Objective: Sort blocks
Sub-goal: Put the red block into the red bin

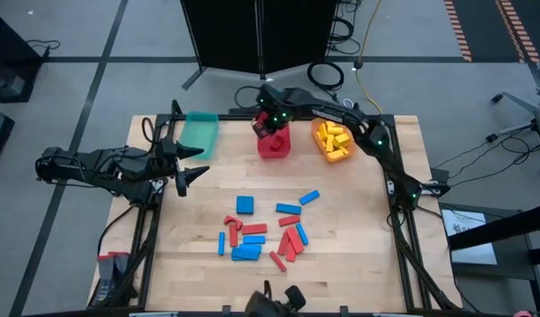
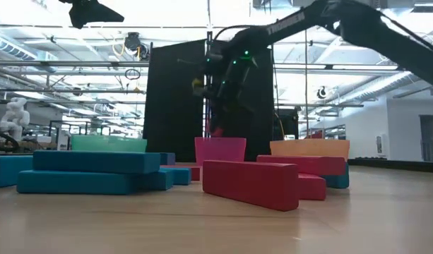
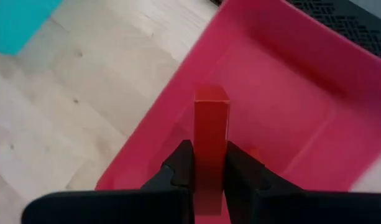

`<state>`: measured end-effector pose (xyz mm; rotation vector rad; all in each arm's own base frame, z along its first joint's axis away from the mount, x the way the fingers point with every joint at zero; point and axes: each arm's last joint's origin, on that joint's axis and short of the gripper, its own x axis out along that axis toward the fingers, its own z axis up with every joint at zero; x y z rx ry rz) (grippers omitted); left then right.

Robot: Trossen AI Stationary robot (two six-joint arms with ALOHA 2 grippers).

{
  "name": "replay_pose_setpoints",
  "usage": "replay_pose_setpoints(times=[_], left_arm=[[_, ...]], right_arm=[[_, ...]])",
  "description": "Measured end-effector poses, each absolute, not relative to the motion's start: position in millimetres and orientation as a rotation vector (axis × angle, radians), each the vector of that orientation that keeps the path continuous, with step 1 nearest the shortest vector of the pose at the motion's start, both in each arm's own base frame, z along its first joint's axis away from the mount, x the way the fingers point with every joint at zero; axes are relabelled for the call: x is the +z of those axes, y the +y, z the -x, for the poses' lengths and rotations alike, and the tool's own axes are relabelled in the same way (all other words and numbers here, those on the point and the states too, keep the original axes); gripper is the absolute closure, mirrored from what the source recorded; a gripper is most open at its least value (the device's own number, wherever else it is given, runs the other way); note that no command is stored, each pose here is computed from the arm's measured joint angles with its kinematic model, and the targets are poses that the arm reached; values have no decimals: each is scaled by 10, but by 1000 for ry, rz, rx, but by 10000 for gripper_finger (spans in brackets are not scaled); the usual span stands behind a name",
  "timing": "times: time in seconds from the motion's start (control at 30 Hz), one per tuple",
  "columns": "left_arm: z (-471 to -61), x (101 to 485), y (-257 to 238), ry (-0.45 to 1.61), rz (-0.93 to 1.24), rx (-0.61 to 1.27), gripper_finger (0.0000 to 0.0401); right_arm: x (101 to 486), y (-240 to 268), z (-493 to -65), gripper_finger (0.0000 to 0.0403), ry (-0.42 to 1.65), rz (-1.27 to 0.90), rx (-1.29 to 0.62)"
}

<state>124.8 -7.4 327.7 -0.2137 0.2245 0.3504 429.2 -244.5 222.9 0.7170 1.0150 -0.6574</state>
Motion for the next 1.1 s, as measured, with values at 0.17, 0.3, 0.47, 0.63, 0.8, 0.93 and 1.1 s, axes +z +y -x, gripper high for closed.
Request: replay_pose_setpoints(times=[0.17, 0.3, 0.47, 0.63, 0.8, 0.93, 1.1], left_arm=[[-1248, 3277, -74, 225, 213, 350, 99], [-1248, 3277, -74, 225, 213, 350, 99], [-1248, 3277, -74, 225, 212, 350, 99], [-1248, 3277, -74, 225, 213, 350, 99], [-1248, 3277, -74, 225, 212, 350, 99], [-1248, 3277, -74, 225, 212, 350, 99], [-1248, 3277, -74, 225, 212, 350, 99]], right_arm=[[2123, -2518, -4317, 365, 1026, -771, -697], [2070, -2545, -4309, 365, 1036, -785, -714], [2016, -2575, -4294, 350, 1052, -793, -728], [2007, -2601, -4283, 347, 1051, -796, -732], [2008, -2601, -4284, 346, 1051, -797, -727], [2009, -2597, -4291, 345, 1057, -779, -689], [2016, -2595, -4309, 343, 1046, -781, -643]])
